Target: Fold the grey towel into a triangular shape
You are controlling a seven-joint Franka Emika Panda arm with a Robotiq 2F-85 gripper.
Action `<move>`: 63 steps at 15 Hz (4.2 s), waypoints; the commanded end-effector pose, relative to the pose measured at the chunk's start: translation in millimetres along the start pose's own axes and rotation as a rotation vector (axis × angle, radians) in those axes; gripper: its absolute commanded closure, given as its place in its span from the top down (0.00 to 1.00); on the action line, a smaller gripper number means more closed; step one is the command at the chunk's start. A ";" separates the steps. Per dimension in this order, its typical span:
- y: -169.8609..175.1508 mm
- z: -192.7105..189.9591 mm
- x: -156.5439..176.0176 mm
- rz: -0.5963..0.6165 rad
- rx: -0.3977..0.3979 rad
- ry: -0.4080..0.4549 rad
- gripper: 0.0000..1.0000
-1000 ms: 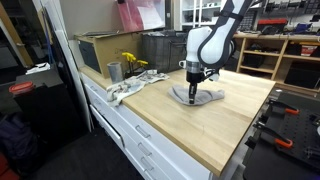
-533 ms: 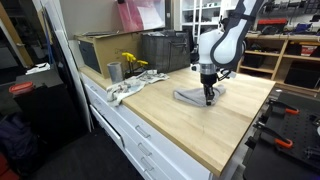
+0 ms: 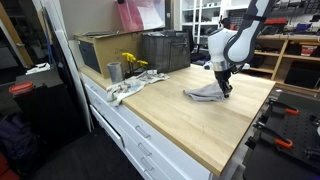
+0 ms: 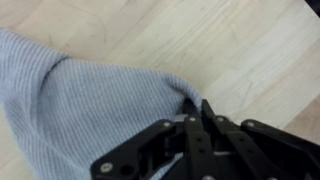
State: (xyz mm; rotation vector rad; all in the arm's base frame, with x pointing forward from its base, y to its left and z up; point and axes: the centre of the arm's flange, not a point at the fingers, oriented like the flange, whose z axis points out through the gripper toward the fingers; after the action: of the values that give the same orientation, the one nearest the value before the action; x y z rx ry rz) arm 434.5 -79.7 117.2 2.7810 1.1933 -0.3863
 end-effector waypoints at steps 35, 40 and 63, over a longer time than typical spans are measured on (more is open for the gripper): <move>23.6 -42.0 140.8 0.774 0.064 0.230 0.08; 17.0 -73.4 142.0 0.756 0.147 0.289 0.02; 118.6 -57.7 -36.9 1.089 0.097 0.298 0.03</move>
State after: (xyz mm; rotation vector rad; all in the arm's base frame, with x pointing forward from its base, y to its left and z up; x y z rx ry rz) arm 523.1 -168.0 175.0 3.1935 -0.3930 0.1040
